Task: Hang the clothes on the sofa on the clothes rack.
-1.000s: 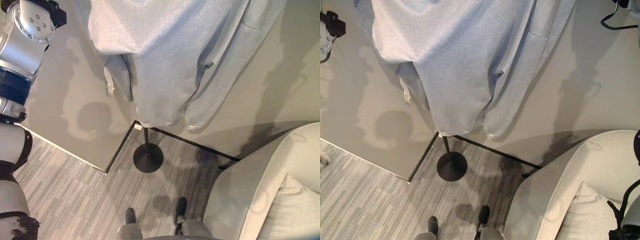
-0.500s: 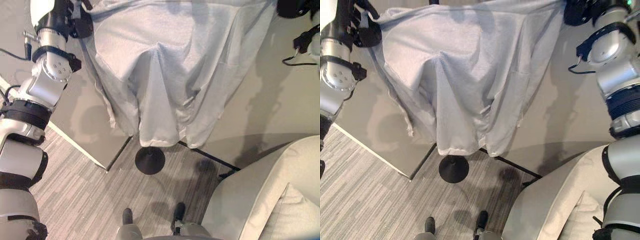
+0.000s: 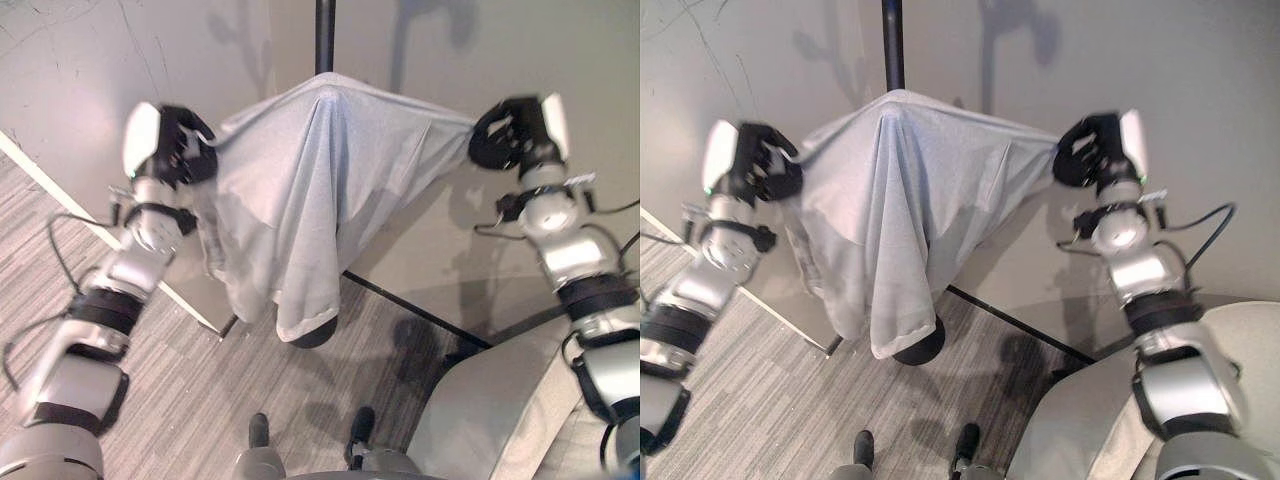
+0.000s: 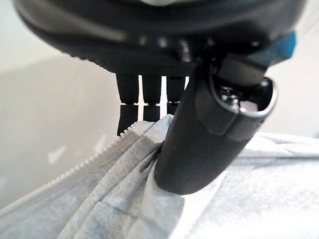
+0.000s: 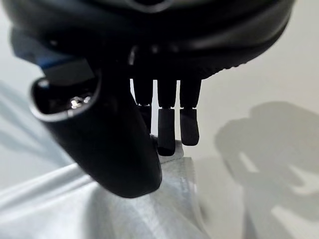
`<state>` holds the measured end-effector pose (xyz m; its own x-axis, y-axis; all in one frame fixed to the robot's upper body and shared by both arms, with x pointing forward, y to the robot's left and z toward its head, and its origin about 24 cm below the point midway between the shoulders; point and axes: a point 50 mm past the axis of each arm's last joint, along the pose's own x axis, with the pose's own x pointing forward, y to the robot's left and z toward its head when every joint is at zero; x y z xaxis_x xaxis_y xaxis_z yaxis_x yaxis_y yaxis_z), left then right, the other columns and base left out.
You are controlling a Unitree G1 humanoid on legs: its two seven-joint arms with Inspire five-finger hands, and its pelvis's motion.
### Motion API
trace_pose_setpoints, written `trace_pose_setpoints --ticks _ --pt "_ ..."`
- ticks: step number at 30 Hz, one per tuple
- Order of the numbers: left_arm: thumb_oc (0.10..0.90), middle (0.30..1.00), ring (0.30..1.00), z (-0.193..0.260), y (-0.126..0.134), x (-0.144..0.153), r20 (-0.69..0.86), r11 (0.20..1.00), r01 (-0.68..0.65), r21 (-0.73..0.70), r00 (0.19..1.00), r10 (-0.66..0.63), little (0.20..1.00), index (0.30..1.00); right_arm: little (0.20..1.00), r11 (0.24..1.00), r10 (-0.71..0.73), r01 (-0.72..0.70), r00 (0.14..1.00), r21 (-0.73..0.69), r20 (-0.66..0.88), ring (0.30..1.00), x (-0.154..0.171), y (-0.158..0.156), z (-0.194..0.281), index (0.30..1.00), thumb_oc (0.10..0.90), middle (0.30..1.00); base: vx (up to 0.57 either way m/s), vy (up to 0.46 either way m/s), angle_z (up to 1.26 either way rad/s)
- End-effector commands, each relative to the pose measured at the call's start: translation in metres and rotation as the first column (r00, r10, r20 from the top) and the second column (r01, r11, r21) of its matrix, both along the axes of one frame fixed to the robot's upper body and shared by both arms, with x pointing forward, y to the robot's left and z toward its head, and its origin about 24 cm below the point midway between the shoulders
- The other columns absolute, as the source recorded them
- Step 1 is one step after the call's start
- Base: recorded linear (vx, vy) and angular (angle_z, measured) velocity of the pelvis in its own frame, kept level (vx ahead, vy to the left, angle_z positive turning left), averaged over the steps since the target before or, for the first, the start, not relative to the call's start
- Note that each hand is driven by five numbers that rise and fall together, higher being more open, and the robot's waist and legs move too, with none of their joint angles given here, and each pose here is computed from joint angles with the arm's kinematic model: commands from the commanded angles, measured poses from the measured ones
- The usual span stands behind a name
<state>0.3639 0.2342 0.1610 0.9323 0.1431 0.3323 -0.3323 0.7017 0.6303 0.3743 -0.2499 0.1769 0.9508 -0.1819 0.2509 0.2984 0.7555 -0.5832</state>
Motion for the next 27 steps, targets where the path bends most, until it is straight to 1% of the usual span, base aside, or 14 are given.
trace_pose_setpoints --ticks 1,3,5,7,8,9,10,11,12,15,18,21,26,27 --pt "0.400 0.300 0.300 0.049 0.039 0.000 0.159 0.988 -0.155 -0.001 0.975 0.153 0.300 0.300 0.300 0.990 -0.125 0.138 0.959 -0.032 0.256 0.300 -0.006 -0.030 0.072 0.300 0.400 0.300 0.03 0.013 0.00" --pt "0.400 0.300 0.300 0.015 0.014 -0.004 0.110 0.991 -0.064 -0.116 0.991 0.077 0.300 0.300 0.300 0.998 -0.064 0.058 0.971 0.036 0.231 0.300 -0.009 -0.009 0.040 0.300 0.400 0.300 0.07 0.021 -0.02" --pt "0.400 0.300 0.300 0.004 0.001 -0.005 0.092 0.986 -0.015 -0.168 0.995 0.031 0.300 0.300 0.300 0.997 -0.039 0.024 0.973 0.070 0.226 0.300 -0.011 0.000 0.030 0.300 0.400 0.300 0.07 0.020 -0.05" --pt "0.400 0.300 0.300 -0.007 -0.012 -0.007 0.073 0.972 0.035 -0.231 0.997 -0.018 0.300 0.300 0.300 0.990 0.013 -0.046 0.971 0.133 0.239 0.300 -0.011 0.014 0.025 0.300 0.400 0.300 0.06 0.017 -0.03" --pt "0.400 0.300 0.300 -0.010 -0.015 -0.007 0.067 0.964 0.047 -0.261 0.997 -0.031 0.300 0.300 0.328 0.984 0.033 -0.073 0.970 0.160 0.243 0.328 -0.011 0.019 0.024 0.328 0.419 0.328 0.04 0.009 -0.04" --pt "0.477 0.415 0.415 -0.015 -0.018 -0.008 0.062 0.948 0.059 -0.313 0.997 -0.041 0.415 0.415 0.900 0.971 0.069 -0.124 0.965 0.206 0.255 0.900 -0.011 0.029 0.022 0.900 0.800 0.900 0.03 0.005 -0.05" --pt "0.762 0.844 0.844 -0.015 -0.018 -0.008 0.062 0.948 0.058 -0.313 0.997 -0.041 0.844 0.844 0.900 0.971 0.070 -0.124 0.965 0.206 0.254 0.900 -0.011 0.029 0.022 0.900 0.800 0.900 0.03 0.001 -0.05" --pt "0.800 0.900 0.900 -0.016 -0.019 -0.008 0.063 0.941 0.062 -0.333 0.997 -0.043 0.900 0.900 0.900 0.961 0.088 -0.150 0.962 0.232 0.259 0.900 -0.012 0.032 0.021 0.900 0.800 0.900 0.03 0.007 -0.05" --pt "0.800 0.900 0.900 -0.018 -0.019 -0.010 0.058 0.928 0.076 -0.365 0.997 -0.059 0.900 0.900 0.900 0.953 0.119 -0.187 0.955 0.237 0.273 0.900 -0.013 0.037 0.024 0.900 0.800 0.900 0.03 0.007 -0.03" --pt "0.800 0.900 0.900 -0.020 -0.015 -0.012 0.062 0.916 0.070 -0.394 0.997 -0.049 0.900 0.900 0.900 0.945 0.133 -0.208 0.949 0.253 0.286 0.900 -0.015 0.038 0.025 0.900 0.800 0.900 0.03 0.010 -0.06" --pt "0.800 0.900 0.900 -0.021 -0.007 -0.019 0.082 0.880 0.083 -0.467 0.995 -0.051 0.900 0.900 0.900 0.955 0.143 -0.209 0.946 0.209 0.292 0.900 -0.021 0.031 0.028 0.900 0.800 0.900 0.04 0.000 -0.08" --pt "0.800 0.900 0.900 -0.019 -0.003 -0.022 0.095 0.880 0.091 -0.466 0.994 -0.053 0.900 0.900 0.900 0.967 0.136 -0.191 0.948 0.171 0.289 0.900 -0.026 0.023 0.029 0.900 0.800 0.900 0.01 0.001 -0.01" --pt "0.800 0.900 0.900 -0.009 0.012 -0.033 0.141 0.895 0.092 -0.436 0.989 -0.033 0.900 0.900 0.900 0.978 0.138 -0.177 0.947 0.112 0.289 0.900 -0.044 0.005 0.029 0.900 0.800 0.900 0.00 0.000 0.00" --pt "0.800 0.900 0.900 -0.002 0.020 -0.040 0.170 0.907 0.093 -0.411 0.985 -0.024 0.900 0.900 0.900 0.983 0.153 -0.175 0.947 0.055 0.282 0.900 -0.054 -0.001 0.031 0.900 0.800 0.900 0.00 0.000 0.00"
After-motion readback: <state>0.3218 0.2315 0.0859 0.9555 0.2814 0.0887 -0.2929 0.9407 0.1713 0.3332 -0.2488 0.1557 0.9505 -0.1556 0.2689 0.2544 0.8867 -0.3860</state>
